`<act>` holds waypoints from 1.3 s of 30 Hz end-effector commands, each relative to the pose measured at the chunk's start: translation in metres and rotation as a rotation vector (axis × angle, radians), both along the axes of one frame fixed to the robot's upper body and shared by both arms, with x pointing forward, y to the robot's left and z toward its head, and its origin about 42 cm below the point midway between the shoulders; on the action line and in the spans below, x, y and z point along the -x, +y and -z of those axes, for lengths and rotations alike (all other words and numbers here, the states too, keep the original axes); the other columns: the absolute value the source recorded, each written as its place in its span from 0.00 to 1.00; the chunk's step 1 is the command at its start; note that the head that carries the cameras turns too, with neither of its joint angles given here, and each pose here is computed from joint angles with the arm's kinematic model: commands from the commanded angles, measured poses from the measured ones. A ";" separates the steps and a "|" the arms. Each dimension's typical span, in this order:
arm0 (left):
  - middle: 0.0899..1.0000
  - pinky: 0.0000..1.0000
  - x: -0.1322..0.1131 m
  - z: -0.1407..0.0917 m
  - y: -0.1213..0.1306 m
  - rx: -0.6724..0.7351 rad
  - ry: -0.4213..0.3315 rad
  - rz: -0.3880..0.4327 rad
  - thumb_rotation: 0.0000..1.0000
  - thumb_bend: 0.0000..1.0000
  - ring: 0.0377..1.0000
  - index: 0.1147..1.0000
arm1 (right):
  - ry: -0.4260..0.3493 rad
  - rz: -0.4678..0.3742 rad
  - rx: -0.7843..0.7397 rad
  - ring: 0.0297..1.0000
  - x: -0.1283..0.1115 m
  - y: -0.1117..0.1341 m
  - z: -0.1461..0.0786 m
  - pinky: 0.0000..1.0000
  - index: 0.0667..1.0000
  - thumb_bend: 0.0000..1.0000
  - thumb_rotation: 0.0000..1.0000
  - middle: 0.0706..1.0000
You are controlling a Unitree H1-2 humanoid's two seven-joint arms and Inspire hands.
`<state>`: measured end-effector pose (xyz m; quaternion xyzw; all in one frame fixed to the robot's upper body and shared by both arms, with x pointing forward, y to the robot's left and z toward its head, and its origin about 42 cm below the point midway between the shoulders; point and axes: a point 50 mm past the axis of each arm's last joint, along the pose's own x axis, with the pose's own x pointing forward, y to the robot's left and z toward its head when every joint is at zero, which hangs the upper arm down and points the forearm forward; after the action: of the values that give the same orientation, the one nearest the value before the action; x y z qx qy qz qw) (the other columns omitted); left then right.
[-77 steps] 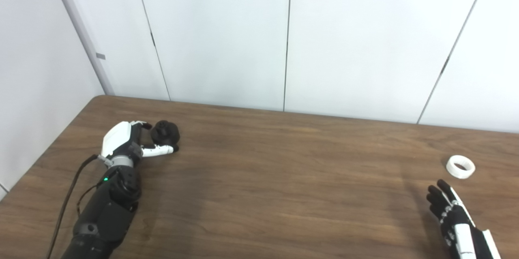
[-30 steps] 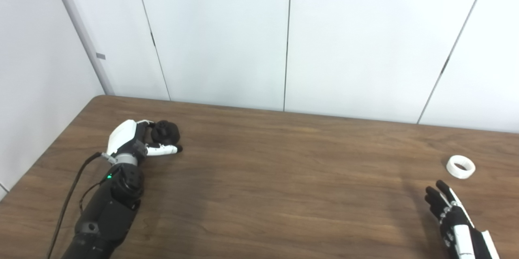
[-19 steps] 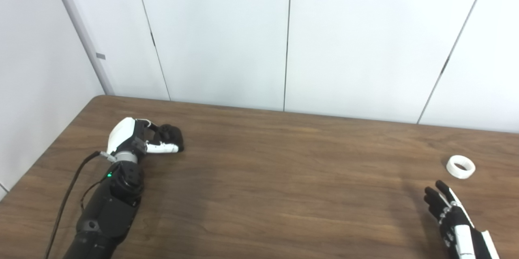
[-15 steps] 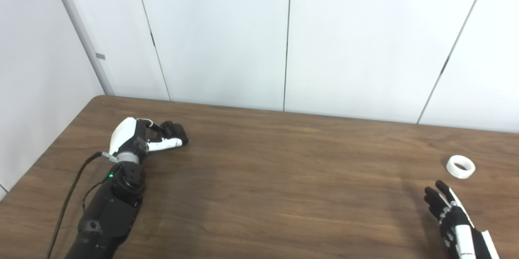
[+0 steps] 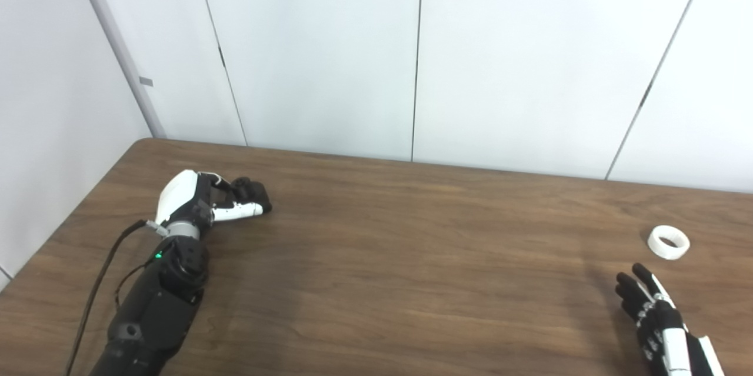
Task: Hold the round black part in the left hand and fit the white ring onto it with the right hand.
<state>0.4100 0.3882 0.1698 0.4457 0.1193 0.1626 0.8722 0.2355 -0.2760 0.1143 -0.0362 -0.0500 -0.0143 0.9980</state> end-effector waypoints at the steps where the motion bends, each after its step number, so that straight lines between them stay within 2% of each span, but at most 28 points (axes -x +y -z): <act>1: 0.77 0.93 -0.005 -0.029 0.003 -0.046 -0.094 0.010 0.05 0.52 0.93 0.42 | 0.037 0.010 -0.014 0.89 0.011 0.004 0.013 0.94 0.92 0.58 1.00 0.88; 3: 0.77 0.90 -0.001 -0.030 -0.003 -0.049 -0.113 0.039 0.05 0.52 0.92 0.42 | 0.035 0.010 -0.014 0.89 0.010 0.004 0.013 0.94 0.92 0.58 1.00 0.88; 10: 0.75 1.00 0.016 -0.035 -0.032 -0.084 -0.176 0.170 0.05 0.52 0.90 0.42 | 0.025 0.003 0.000 0.88 0.009 0.006 0.012 0.93 0.92 0.57 1.00 0.88; 16: 0.77 1.00 0.029 -0.039 -0.058 -0.074 -0.221 0.242 0.05 0.52 0.89 0.42 | 0.025 0.011 -0.007 0.88 0.008 0.009 0.010 0.94 0.92 0.58 0.98 0.88; 18: 0.79 1.00 0.035 -0.041 -0.069 -0.068 -0.232 0.283 0.05 0.52 0.90 0.42 | 0.024 0.013 0.013 0.88 0.007 0.009 0.009 0.93 0.92 0.57 0.99 0.87; 22: 0.80 1.00 0.047 -0.042 -0.089 -0.071 -0.255 0.357 0.05 0.52 0.90 0.42 | 0.024 0.017 -0.009 0.90 0.006 0.012 0.008 0.99 0.91 0.58 0.99 0.88; 27: 0.80 1.00 0.065 -0.043 -0.119 -0.074 -0.289 0.455 0.05 0.52 0.91 0.42 | 0.023 0.027 -0.016 0.89 0.005 0.016 0.005 0.96 0.90 0.59 0.98 0.87; 30: 0.80 1.00 0.076 -0.040 -0.134 -0.066 -0.308 0.485 0.05 0.52 0.92 0.42 | 0.022 0.028 -0.018 0.89 0.004 0.018 0.005 0.95 0.90 0.61 0.97 0.87; 39: 0.81 1.00 0.101 -0.022 -0.174 -0.077 -0.309 0.585 0.06 0.52 0.92 0.42 | 0.014 0.032 -0.016 0.89 0.002 0.027 0.001 1.00 0.90 0.60 0.98 0.87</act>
<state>0.3099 0.2202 0.1748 0.4603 -0.1056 -0.0290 0.8810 0.2366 -0.2573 0.1155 -0.0400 -0.0423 -0.0267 0.9979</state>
